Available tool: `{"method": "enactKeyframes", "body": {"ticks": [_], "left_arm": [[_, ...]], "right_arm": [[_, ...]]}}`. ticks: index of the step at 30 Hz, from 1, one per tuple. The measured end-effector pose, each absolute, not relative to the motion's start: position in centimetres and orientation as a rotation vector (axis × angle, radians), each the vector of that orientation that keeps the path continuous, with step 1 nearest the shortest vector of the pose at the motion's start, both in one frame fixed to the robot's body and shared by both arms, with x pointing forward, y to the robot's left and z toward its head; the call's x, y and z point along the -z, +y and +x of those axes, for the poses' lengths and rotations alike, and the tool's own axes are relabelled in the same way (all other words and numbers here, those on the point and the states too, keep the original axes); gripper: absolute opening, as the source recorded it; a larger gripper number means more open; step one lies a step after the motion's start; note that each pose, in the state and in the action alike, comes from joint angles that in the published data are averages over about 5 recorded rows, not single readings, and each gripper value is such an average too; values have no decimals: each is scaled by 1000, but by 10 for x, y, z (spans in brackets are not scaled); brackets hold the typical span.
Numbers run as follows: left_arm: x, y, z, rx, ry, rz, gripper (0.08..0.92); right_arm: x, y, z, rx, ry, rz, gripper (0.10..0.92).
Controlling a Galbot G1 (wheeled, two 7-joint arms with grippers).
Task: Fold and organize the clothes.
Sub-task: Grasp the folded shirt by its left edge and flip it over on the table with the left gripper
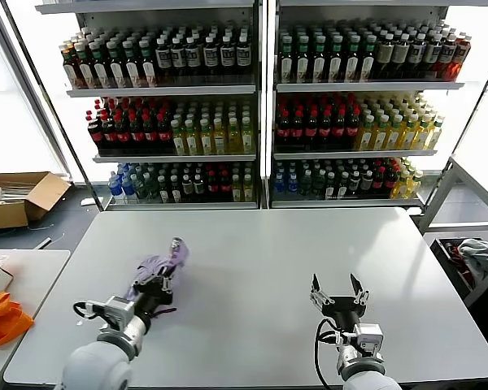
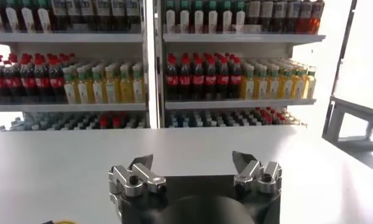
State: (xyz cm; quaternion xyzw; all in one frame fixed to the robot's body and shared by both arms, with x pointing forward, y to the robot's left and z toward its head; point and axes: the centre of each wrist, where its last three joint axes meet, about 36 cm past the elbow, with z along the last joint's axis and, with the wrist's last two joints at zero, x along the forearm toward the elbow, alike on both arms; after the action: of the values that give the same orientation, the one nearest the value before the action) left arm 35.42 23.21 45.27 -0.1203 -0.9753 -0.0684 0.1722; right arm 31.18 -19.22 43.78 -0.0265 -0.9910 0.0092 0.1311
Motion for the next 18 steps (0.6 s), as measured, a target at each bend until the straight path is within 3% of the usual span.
{"method": "enactKeyframes", "body": {"ticks": [10,18], "left_arm": [[-422,165,369,112,-2696,-473,143],[-419,145,379,-62,-2711,-546,351]], "right_arm": [[-431,-188,309,-20,-2854,-96,823],[-425,-184,313,-23,-2836,-74,823]]}}
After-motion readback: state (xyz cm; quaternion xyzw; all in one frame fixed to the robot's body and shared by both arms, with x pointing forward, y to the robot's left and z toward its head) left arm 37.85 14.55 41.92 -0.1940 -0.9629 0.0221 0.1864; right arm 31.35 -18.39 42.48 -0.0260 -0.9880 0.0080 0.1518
